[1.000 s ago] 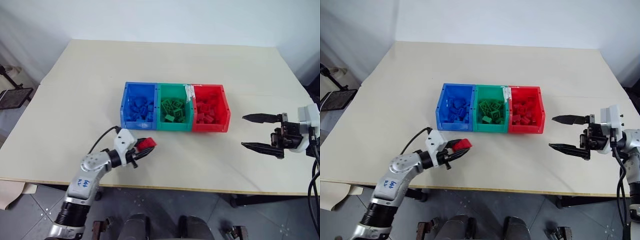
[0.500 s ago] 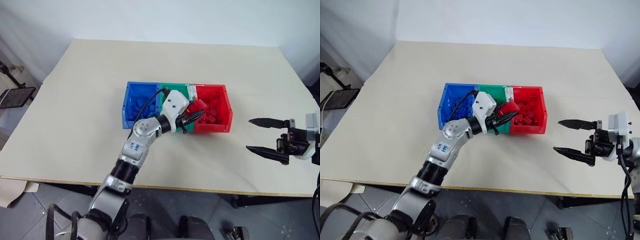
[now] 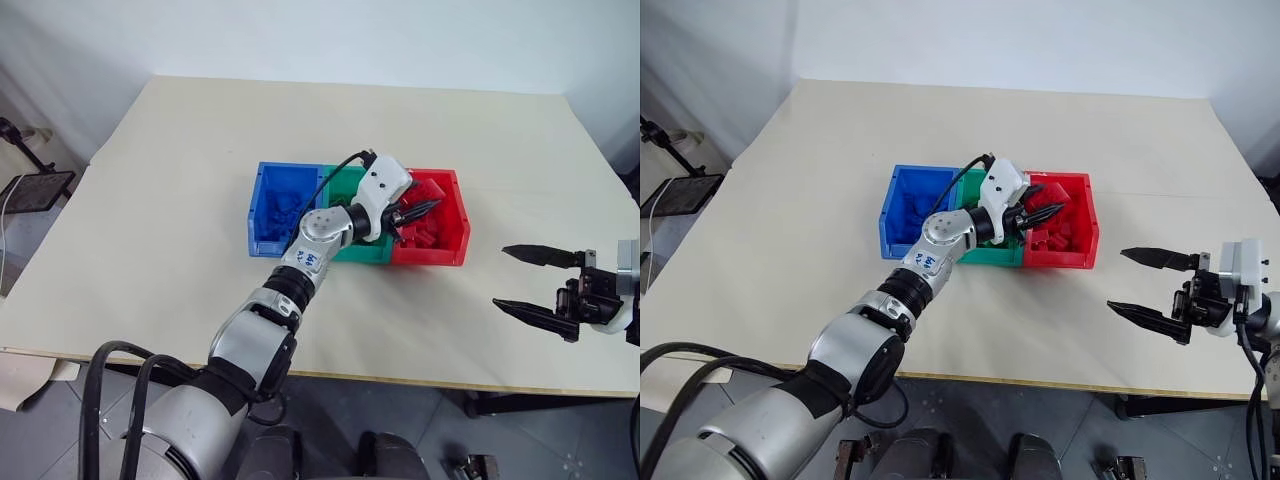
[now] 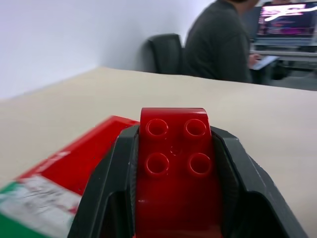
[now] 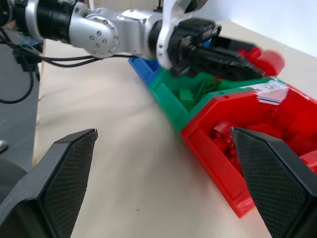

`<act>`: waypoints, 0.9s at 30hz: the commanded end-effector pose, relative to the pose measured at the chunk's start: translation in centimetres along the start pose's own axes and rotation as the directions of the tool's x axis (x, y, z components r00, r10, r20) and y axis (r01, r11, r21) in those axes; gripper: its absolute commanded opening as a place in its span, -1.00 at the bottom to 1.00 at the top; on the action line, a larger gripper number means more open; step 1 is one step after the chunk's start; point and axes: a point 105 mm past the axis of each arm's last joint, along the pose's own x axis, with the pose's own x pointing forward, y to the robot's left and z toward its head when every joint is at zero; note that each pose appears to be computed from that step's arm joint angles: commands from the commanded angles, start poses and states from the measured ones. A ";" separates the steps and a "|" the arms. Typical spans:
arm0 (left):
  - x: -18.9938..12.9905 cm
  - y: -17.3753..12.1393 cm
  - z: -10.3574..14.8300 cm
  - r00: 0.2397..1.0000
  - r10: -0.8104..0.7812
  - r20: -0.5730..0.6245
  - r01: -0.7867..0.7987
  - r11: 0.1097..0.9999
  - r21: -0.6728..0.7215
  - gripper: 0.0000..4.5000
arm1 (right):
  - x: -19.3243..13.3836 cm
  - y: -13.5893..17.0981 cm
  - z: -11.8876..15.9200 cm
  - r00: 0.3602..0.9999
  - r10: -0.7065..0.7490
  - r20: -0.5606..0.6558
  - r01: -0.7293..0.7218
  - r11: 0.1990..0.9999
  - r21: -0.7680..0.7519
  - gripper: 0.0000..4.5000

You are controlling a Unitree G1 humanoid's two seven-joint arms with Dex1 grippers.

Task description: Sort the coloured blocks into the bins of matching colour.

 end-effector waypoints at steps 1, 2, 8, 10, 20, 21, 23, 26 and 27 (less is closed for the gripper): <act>1.3 -0.7 2.2 0.997 -0.044 0.067 0.042 0.999 0.032 -0.33 | 0.2 -0.1 1.1 0.999 -0.007 0.033 0.009 0.999 -0.042 1.00; 1.4 -0.7 2.4 0.997 -0.037 0.068 0.035 0.999 0.033 -0.33 | 0.4 -0.1 1.1 0.999 -0.006 0.033 0.008 0.999 -0.042 1.00; 1.6 0.4 2.6 0.998 0.034 0.054 -0.037 0.998 0.046 0.52 | 1.2 -0.5 1.4 0.999 0.015 0.030 -0.013 0.999 -0.041 1.00; 1.2 0.6 2.8 0.997 0.031 0.075 -0.035 0.998 0.060 0.78 | 1.3 -0.7 1.5 0.999 0.018 0.028 -0.017 0.999 -0.042 1.00; -6.2 -2.0 1.4 0.987 -0.088 0.135 0.080 0.995 0.063 0.78 | 1.7 -1.1 1.7 0.998 0.052 0.021 -0.052 0.998 -0.031 1.00; -7.6 -2.8 1.3 0.986 -0.107 0.130 0.101 0.994 0.050 0.78 | 1.8 -1.1 1.7 0.998 0.056 0.020 -0.055 0.998 -0.029 1.00; -10.8 -4.3 1.0 0.986 -0.128 0.108 0.128 0.992 0.013 0.78 | 1.9 -1.2 1.6 0.998 0.069 0.016 -0.068 0.997 -0.023 1.00; -15.0 -5.3 0.7 0.994 -0.103 0.039 0.104 0.994 -0.025 0.78 | 2.0 -1.3 1.6 0.996 0.091 0.009 -0.090 0.996 -0.015 1.00; -16.1 -5.5 0.7 0.996 -0.089 0.021 0.089 0.995 -0.034 0.78 | 2.1 -1.3 1.6 0.995 0.098 0.006 -0.098 0.995 -0.014 1.00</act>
